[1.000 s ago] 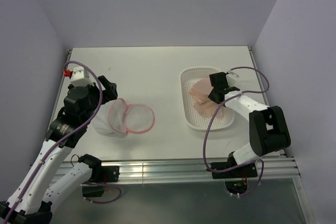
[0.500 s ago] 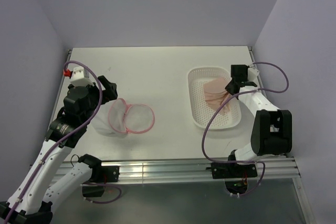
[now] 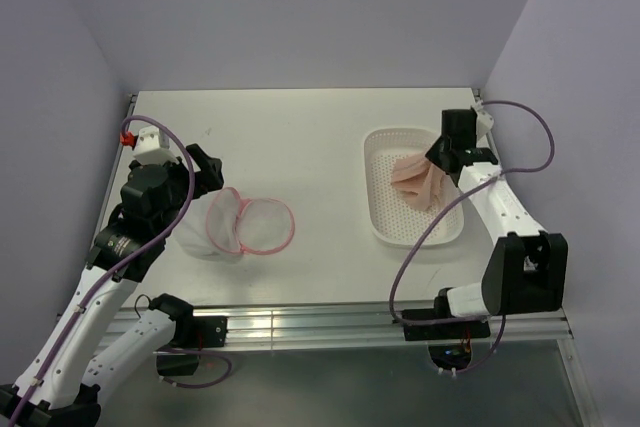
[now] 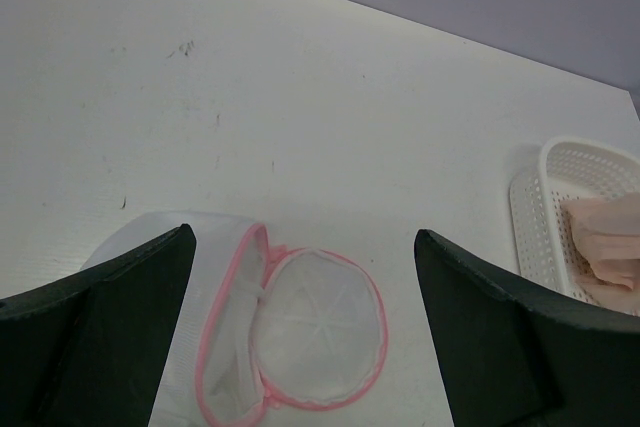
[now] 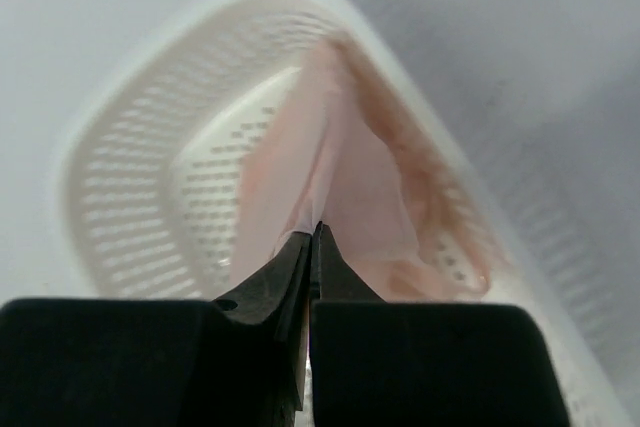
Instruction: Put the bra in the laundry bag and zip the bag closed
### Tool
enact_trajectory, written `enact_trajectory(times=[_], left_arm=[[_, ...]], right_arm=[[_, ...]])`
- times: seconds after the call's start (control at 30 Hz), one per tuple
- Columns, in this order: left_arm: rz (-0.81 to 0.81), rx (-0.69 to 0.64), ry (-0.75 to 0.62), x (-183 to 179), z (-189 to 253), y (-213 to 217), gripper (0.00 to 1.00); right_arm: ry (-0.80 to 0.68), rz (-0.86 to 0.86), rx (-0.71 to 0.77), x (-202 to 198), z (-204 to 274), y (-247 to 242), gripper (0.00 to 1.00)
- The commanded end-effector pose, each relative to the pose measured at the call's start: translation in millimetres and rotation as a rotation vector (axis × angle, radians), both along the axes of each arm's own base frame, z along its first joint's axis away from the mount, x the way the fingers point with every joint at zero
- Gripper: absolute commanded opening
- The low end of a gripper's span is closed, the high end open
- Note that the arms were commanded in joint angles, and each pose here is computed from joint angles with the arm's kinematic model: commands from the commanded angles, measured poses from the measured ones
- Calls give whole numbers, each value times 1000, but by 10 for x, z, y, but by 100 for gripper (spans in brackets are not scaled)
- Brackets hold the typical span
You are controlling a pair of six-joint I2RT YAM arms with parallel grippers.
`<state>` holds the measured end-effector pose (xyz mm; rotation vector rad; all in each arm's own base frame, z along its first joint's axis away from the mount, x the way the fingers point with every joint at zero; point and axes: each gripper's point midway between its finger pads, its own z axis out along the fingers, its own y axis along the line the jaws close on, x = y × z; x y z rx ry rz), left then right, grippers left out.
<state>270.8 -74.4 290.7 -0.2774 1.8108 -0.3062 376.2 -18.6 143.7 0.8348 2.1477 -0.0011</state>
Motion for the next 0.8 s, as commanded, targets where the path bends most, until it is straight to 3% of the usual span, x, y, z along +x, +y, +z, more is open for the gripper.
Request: enact_trajectory(times=[0.0, 0.4, 0.77], left_arm=[[-9, -19, -63, 16, 179, -7, 99], [-7, -23, -75, -4, 214, 5, 99], [5, -23, -77, -16, 217, 34, 99]], right_arm=[[-184, 78, -19, 85, 869, 252, 0], [-394, 241, -62, 136, 2251, 998, 0], [-569, 533, -13, 459, 3371, 2444, 0]])
